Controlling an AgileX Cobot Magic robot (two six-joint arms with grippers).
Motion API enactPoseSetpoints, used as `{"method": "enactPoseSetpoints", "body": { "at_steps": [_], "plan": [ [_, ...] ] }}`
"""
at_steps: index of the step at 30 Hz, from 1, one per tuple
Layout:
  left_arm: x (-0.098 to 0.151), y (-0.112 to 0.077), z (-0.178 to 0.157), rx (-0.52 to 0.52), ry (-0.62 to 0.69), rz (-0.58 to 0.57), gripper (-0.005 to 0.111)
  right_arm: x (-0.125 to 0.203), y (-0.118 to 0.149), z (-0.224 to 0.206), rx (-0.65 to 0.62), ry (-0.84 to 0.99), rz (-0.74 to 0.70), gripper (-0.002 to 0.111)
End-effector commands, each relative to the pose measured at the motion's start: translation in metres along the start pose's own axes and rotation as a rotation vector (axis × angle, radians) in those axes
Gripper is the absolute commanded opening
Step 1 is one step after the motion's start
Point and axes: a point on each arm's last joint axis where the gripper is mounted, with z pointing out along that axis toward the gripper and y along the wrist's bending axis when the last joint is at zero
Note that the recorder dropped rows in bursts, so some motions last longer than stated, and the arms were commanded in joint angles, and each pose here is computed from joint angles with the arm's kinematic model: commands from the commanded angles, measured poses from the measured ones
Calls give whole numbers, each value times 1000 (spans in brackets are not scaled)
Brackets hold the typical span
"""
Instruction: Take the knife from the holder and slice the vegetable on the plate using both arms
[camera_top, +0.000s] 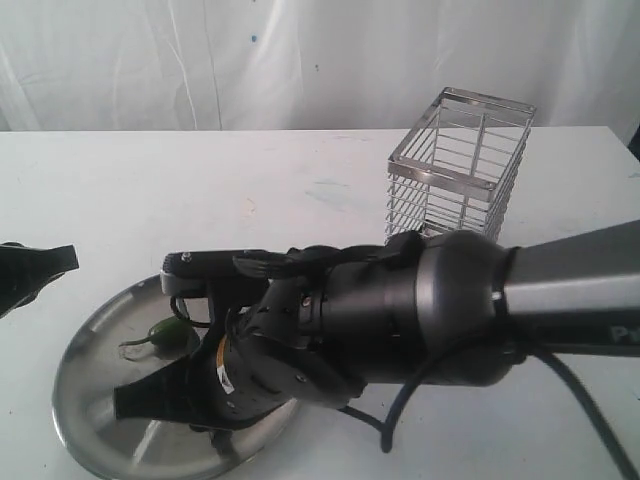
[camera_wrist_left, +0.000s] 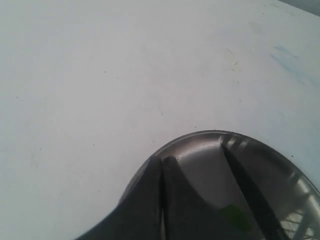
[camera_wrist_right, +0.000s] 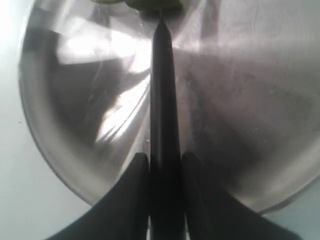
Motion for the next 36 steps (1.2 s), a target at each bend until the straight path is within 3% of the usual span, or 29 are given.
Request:
{"method": "enactPoseSetpoints", "body": {
  "at_steps": [1, 6, 36],
  "plan": [
    [0, 3, 3, -12, -9, -59, 0, 8, 10, 4, -18, 0, -18, 0],
    [2, 3, 6, -7, 3, -9, 0, 9, 10, 5, 14, -19, -5, 0],
    [6, 5, 12, -3, 24, 15, 0, 11, 6, 22, 46, -31, -54, 0]
  ]
}}
